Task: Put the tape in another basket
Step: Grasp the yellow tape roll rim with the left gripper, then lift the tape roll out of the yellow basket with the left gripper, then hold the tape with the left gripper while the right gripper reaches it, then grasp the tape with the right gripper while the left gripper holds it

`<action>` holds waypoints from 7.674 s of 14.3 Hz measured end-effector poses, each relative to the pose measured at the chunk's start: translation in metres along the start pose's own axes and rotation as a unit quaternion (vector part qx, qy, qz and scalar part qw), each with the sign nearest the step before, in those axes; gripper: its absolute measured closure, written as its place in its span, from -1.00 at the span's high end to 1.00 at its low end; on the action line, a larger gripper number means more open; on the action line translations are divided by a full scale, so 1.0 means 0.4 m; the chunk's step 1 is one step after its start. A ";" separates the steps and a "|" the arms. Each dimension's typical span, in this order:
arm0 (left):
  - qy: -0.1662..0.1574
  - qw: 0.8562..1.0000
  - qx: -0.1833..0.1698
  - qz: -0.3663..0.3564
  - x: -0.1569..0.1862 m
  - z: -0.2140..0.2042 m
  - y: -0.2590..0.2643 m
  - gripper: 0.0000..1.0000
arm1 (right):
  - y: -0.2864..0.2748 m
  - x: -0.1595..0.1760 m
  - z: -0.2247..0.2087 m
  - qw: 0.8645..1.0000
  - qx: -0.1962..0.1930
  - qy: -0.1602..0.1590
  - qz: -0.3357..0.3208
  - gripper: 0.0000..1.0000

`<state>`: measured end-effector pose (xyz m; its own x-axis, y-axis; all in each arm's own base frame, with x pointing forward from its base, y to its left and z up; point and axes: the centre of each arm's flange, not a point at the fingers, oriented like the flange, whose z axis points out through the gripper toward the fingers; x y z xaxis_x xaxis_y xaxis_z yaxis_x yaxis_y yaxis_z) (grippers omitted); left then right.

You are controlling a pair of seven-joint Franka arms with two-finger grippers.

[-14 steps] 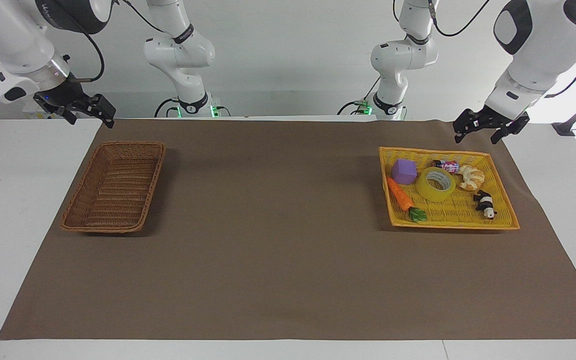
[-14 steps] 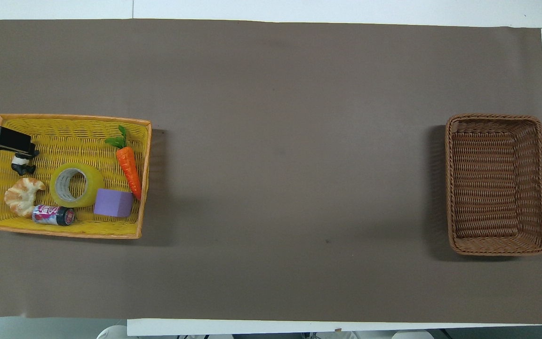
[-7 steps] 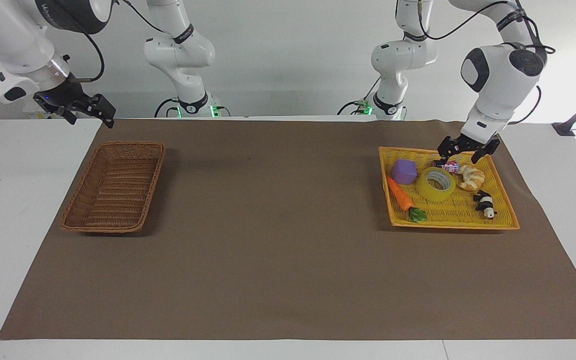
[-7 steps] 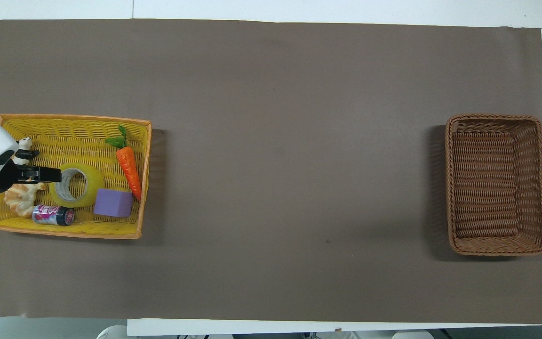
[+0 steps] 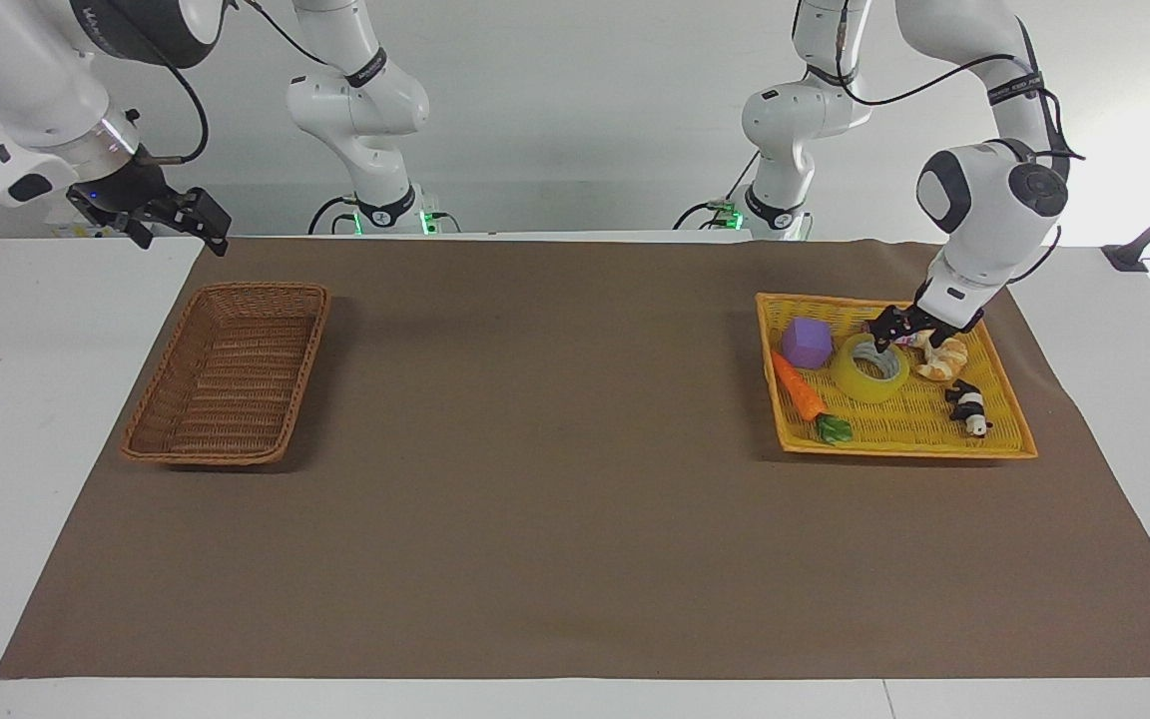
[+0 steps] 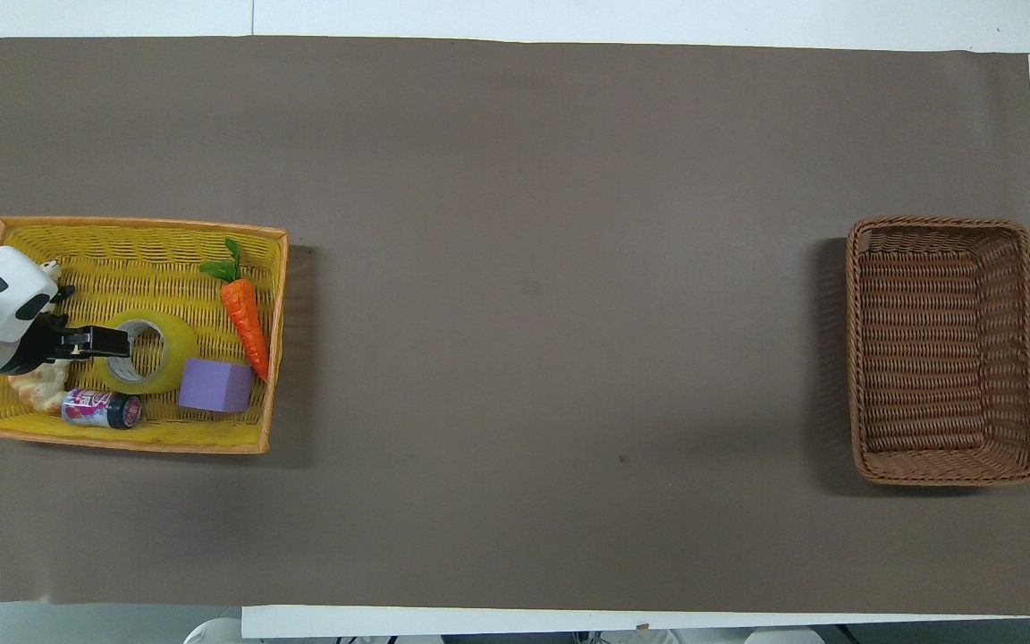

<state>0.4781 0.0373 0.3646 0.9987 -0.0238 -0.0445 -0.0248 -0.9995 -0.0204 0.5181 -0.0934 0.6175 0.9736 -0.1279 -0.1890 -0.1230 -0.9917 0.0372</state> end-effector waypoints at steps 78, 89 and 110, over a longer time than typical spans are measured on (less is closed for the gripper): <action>0.010 0.990 -0.140 0.018 0.076 -0.281 0.821 -0.55 | -1.004 -0.004 0.566 0.807 0.590 0.006 -0.013 1.00; 0.010 0.990 -0.140 0.017 0.075 -0.280 0.822 -0.55 | -1.046 -0.019 0.548 0.811 0.583 0.031 -0.033 0.87; 0.010 0.990 -0.141 0.016 0.076 -0.280 0.820 -0.55 | -1.054 0.000 0.534 0.814 0.578 0.055 -0.031 0.11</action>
<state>0.5055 -0.2937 0.4686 0.9984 -0.0530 -0.0209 -0.0458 -0.9646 0.2598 0.5289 0.3221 0.3921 0.9883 -0.1388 -0.0636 -0.1095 -0.3537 -0.9289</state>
